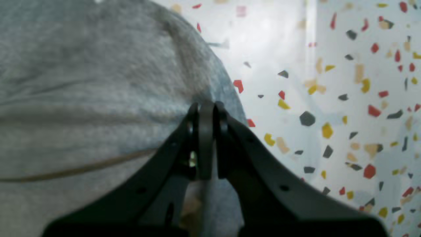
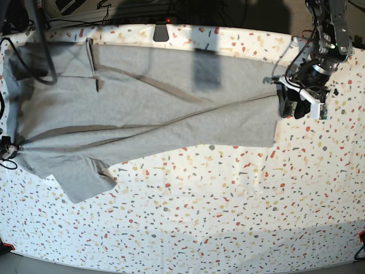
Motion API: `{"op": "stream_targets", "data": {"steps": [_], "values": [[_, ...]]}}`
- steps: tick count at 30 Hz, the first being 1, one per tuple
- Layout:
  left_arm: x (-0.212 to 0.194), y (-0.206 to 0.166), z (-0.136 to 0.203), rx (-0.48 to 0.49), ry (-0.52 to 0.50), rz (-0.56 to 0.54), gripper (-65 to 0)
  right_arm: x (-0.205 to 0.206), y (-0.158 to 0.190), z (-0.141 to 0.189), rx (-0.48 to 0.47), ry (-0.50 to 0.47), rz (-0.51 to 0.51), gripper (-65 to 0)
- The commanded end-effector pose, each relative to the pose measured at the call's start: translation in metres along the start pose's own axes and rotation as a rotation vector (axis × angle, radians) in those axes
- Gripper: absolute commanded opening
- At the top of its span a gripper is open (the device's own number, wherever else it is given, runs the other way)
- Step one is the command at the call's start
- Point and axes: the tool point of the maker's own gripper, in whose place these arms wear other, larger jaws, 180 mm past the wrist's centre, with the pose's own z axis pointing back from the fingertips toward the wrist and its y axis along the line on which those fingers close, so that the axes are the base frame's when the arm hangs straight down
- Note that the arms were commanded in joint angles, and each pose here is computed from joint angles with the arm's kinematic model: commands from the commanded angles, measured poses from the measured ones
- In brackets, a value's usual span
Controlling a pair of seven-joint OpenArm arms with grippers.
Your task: Fold the T-shirt properly
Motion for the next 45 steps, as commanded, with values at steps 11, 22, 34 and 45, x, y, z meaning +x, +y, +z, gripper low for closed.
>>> {"op": "stream_targets", "data": {"steps": [11, 22, 34, 45], "values": [[0.020, -0.004, 0.002, -0.029, -0.080, 0.043, -41.8, 0.025, -0.007, 0.033, 0.058, -0.122, -0.056, -65.0], [0.019, -0.004, 0.002, -0.029, -0.079, 0.043, -41.8, -0.031, 0.020, 0.053, 0.169, -0.086, -0.013, -65.0], [0.020, -0.004, 0.002, -0.029, -0.080, 0.043, -41.8, -0.061, -0.001, 0.107, 0.145, -0.125, -0.110, -65.0], [0.019, -0.004, 0.002, -0.028, -0.078, 0.040, -41.8, -0.108, 0.015, 0.135, 0.137, -0.170, -0.186, -65.0]]}}
